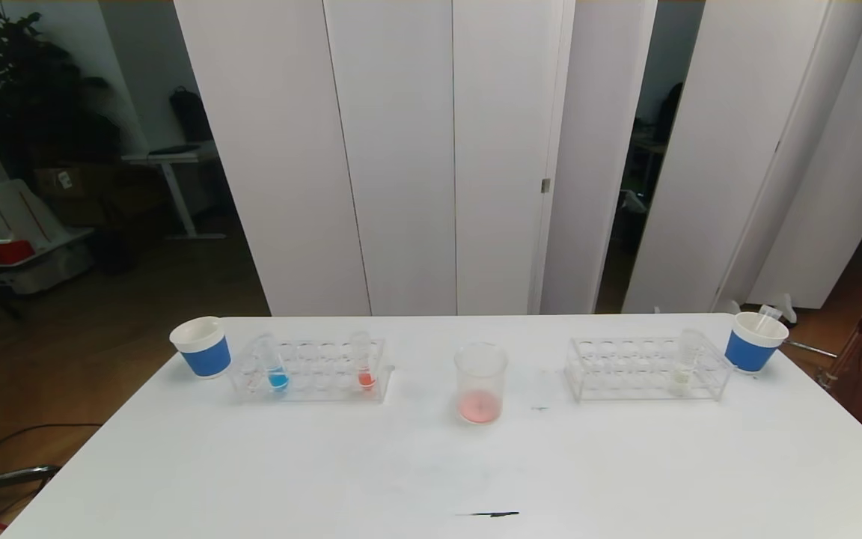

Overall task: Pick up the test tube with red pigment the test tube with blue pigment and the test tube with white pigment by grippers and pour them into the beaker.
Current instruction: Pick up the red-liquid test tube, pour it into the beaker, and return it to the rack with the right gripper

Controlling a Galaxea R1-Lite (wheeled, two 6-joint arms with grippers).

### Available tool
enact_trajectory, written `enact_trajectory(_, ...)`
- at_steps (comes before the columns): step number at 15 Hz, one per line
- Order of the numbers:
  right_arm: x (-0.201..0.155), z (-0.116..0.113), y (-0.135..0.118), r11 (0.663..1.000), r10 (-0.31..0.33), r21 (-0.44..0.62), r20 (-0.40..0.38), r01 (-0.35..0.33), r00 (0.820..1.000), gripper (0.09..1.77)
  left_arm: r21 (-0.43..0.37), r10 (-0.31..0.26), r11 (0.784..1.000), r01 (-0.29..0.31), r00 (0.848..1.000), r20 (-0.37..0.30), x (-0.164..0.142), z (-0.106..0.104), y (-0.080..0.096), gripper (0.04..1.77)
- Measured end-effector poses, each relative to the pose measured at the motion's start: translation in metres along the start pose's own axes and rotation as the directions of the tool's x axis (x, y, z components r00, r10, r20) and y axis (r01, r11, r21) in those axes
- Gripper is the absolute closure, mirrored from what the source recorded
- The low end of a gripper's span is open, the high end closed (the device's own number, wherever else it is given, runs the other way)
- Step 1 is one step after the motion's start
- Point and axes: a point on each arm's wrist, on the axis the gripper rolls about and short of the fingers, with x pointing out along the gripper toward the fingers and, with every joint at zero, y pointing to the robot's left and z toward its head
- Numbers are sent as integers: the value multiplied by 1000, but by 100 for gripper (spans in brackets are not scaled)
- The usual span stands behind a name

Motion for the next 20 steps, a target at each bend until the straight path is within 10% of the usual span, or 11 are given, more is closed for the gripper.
enact_trajectory(9, -16, -95, 4, 1000, 15, 11, -50, -15, 999, 11, 0, 0, 1000, 0, 1000, 0, 0, 0, 0, 6)
enact_trajectory(20, -13, -111, 4, 1000, -17, 21, -69, 19, 997, 11, 0, 0, 1000, 0, 1000, 0, 0, 0, 0, 6)
